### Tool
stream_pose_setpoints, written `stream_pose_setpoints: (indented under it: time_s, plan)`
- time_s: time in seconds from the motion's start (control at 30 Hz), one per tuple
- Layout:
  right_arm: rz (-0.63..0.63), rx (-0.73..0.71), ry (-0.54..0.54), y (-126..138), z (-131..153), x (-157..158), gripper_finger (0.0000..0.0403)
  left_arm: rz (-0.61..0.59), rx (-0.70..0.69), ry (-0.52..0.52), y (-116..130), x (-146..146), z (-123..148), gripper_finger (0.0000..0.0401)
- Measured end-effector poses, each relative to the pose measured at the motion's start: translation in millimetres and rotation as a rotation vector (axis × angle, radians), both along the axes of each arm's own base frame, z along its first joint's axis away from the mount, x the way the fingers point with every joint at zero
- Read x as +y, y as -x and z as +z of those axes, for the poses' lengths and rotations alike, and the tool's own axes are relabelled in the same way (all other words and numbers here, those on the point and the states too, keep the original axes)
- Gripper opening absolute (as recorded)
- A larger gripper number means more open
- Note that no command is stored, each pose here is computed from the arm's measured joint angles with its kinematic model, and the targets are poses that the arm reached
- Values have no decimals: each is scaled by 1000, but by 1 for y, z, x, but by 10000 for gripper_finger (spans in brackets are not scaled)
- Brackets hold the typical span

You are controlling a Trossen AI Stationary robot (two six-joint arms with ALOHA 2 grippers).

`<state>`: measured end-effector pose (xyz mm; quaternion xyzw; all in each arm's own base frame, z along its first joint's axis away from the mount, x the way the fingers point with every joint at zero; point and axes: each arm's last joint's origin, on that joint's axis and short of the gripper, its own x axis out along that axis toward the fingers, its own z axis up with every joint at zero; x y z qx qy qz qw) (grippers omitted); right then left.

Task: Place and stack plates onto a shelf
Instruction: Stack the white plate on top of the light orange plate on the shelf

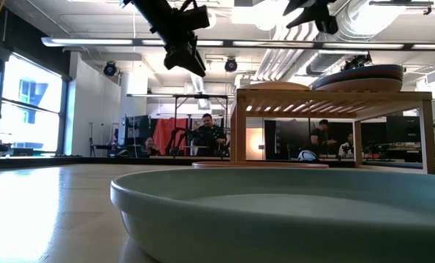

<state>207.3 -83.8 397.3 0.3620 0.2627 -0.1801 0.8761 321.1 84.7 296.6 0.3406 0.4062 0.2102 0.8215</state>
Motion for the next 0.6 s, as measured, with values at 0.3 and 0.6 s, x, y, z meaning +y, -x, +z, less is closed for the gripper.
stream_pose_setpoints:
  time_s: [0.3, 0.6]
  plan:
    - [-19, 145, -206, -15, -14, 66, 105, -1, -2, -1, 0, 0, 0, 122]
    - [-35, 326, -359, -42, -45, 138, 105, -9, -9, 4, -1, 0, 1, 122]
